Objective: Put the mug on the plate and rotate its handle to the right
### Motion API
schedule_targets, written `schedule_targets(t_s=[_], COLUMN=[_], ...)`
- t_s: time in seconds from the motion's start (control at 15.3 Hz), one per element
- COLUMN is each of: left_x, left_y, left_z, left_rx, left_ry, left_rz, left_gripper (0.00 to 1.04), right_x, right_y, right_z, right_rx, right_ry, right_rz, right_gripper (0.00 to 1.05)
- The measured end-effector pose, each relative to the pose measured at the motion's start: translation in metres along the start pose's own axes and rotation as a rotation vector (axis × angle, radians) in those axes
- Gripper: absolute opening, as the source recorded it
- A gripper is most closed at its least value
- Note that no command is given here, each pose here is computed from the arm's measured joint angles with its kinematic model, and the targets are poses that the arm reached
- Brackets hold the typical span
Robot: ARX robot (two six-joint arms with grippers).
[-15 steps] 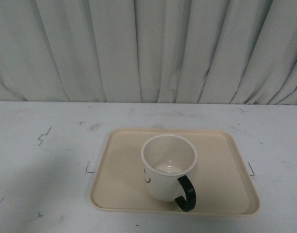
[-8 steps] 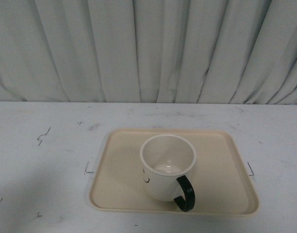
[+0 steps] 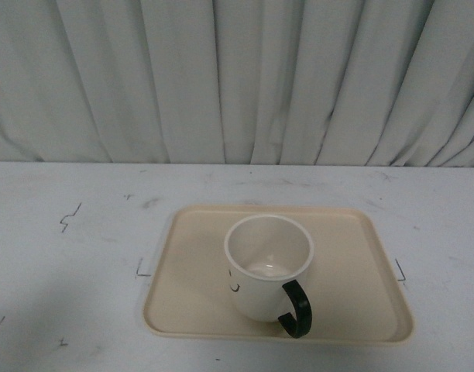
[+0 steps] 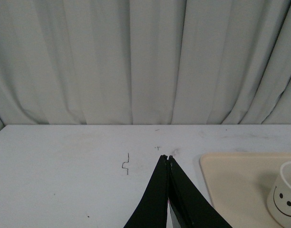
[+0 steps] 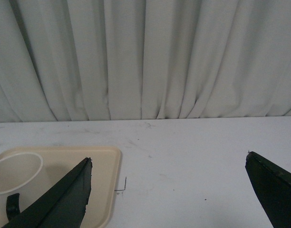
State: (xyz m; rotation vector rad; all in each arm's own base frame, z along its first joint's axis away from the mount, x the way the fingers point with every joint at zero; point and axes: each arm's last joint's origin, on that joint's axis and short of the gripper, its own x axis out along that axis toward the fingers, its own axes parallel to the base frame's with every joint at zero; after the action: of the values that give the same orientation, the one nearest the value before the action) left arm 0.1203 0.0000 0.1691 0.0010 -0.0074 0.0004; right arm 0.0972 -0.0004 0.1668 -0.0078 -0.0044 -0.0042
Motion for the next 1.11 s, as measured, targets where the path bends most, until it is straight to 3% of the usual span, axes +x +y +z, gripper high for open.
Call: schedule_targets(t_s=[0.52, 0.65, 0.72, 0.91, 0.98, 1.11], left_x=[-0.011, -0.019, -0.023, -0.023, -0.023, -0.023], left_y=[0.000, 0.000, 0.000, 0.000, 0.000, 0.000], left_z=[0.000, -0.007, -0.002, -0.003, -0.003, -0.003], left_rx=[0.000, 0.000, 0.000, 0.000, -0.001, -0.001], left_ry=[0.000, 0.054, -0.008, 0.006, 0.010, 0.010], left_rz=[0.000, -0.002, -0.001, 0.000, 0.000, 0.000], left_gripper=[0.02, 0.02, 0.02, 0.02, 0.08, 0.34], right_x=[0.000, 0.000, 0.000, 0.000, 0.000, 0.000], right_y=[0.000, 0.000, 0.000, 0.000, 0.000, 0.000], right_z=[0.000, 0.000, 0.000, 0.000, 0.000, 0.000], right_rx=[0.000, 0.000, 0.000, 0.000, 0.000, 0.000], right_ry=[0.000, 0.000, 0.001, 0.000, 0.000, 0.000], right_rz=[0.000, 0.000, 0.000, 0.000, 0.000, 0.000], right_gripper=[0.98, 0.98, 0.98, 0.98, 0.98, 0.98])
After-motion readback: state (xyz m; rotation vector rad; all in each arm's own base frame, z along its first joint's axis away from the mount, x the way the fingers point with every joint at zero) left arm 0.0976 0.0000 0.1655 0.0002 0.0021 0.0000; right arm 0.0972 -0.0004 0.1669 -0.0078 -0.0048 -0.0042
